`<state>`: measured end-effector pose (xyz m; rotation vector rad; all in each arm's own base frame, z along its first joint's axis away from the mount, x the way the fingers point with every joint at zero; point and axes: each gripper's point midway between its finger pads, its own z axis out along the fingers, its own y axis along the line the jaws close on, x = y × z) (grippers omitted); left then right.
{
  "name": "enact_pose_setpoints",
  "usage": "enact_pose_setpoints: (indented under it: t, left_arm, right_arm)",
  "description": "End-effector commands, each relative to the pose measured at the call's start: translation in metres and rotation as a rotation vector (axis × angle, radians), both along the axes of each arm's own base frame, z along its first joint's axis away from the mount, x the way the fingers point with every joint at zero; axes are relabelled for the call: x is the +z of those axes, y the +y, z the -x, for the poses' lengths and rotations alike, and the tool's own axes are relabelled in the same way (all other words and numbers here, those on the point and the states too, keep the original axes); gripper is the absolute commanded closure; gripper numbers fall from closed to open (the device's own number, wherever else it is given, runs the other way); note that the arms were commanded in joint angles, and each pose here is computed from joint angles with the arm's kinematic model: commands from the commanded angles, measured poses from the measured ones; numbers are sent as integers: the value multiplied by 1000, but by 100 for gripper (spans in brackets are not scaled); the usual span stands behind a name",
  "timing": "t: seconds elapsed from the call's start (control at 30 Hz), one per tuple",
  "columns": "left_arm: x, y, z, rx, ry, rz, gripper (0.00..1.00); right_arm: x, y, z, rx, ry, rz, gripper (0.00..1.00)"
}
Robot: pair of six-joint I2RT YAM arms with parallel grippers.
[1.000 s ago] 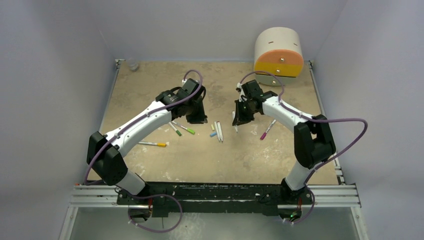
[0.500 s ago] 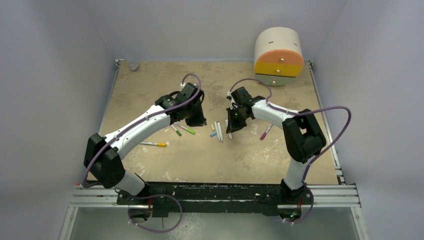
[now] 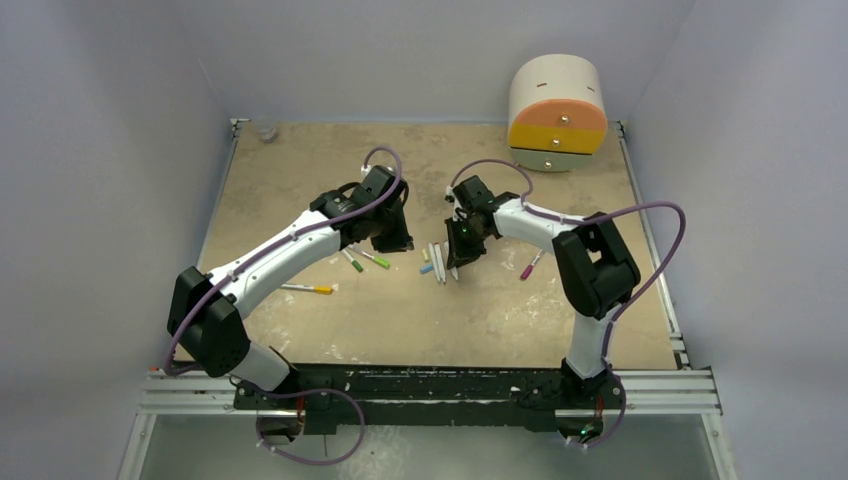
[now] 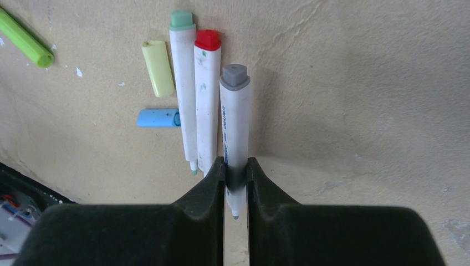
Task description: Open the pen caps
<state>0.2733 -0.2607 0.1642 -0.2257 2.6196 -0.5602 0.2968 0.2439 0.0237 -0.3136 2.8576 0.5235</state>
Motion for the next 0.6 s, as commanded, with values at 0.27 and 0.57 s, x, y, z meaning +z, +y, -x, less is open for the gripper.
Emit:
enact_pose_setpoints:
  t: [0.27,0.57]
  left_arm:
    - [13,-4,-6,5,-49,37,100]
    - [-7,-8,-10,-12,-18,0,100]
  right_arm:
    - [15,16,-16,4,-30,-37,73]
    - [28,13,-8,3,-25,-47,71]
